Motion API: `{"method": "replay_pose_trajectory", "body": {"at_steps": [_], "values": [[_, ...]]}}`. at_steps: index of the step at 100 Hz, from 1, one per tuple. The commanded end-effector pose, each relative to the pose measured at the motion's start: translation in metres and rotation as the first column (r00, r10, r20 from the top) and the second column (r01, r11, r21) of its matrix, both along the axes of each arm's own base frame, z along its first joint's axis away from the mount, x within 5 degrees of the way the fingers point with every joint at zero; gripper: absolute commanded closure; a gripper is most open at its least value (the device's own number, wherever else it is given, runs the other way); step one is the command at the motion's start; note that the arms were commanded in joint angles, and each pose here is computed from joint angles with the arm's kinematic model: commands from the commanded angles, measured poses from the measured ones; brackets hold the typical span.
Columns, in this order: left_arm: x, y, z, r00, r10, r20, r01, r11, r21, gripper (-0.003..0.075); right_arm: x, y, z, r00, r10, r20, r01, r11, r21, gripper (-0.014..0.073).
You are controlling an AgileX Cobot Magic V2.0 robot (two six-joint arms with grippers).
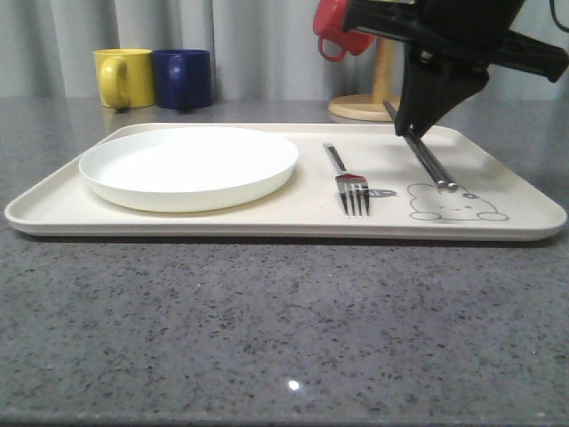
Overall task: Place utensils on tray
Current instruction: 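Lower the chopsticks onto the tray beside the fork and release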
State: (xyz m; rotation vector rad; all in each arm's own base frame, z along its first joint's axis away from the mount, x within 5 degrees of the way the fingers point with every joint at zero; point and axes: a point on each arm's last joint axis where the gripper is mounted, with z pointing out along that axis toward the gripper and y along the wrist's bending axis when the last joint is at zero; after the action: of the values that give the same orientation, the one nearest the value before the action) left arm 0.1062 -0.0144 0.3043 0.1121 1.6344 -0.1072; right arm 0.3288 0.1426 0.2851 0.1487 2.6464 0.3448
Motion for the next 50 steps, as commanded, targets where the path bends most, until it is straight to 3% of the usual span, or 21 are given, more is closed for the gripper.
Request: {"method": "replay_pose_trajectory", "body": {"at_steps": [1, 50], "values": [[0.000, 0.003, 0.016, 0.995, 0.029, 0.100, -0.027, 0.999, -0.023, 0.0738, 0.003, 0.004, 0.022, 0.994, -0.009, 0.106, 0.003, 0.999, 0.053, 0.0627], [0.000, 0.003, 0.016, 0.995, 0.029, 0.100, -0.027, 0.999, -0.023, 0.0738, 0.013, 0.011, -0.005, 0.999, -0.007, 0.032, 0.006, 1.000, 0.023, 0.0625]]}}
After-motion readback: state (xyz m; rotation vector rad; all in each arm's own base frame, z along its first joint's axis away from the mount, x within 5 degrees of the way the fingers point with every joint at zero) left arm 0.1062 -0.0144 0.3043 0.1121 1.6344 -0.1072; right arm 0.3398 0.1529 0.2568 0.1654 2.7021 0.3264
